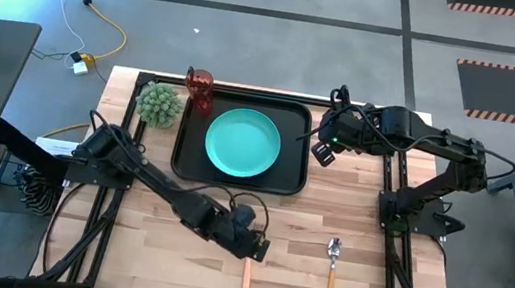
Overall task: Pick and place plate/cup/fork/spoon on tray
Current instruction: Put the orange fork to the right of the blue plate on the black tray
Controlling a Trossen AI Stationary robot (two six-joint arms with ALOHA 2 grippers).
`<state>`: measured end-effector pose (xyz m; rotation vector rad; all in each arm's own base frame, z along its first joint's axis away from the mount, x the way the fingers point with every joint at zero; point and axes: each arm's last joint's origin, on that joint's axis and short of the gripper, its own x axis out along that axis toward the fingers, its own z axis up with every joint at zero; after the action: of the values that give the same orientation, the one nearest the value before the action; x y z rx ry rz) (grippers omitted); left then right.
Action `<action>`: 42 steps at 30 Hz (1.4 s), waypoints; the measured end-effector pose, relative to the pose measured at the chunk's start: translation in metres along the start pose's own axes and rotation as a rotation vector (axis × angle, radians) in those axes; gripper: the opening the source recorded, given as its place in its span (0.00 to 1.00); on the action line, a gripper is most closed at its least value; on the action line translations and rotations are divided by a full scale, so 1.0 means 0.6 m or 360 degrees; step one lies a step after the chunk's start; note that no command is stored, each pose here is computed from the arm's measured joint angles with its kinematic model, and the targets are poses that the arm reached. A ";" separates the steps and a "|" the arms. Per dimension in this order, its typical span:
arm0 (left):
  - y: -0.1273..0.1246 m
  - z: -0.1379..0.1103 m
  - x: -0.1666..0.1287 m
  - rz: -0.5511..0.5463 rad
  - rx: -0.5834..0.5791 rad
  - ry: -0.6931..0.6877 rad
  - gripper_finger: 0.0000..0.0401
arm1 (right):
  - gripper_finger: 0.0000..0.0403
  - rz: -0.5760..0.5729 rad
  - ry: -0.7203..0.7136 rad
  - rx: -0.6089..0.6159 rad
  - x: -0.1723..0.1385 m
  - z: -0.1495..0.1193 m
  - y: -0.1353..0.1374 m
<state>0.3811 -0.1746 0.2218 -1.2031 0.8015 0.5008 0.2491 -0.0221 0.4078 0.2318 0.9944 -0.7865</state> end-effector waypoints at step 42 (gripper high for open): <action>0.015 -0.010 0.091 -0.0067 0.0155 0.0195 0.32 | 0.19 0.0011 -0.0014 0.0045 0.000 0.002 0.001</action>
<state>0.4077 -0.1812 0.1734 -1.1664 0.8931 0.3519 0.2503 -0.0221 0.4082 0.2560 0.9745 -0.7947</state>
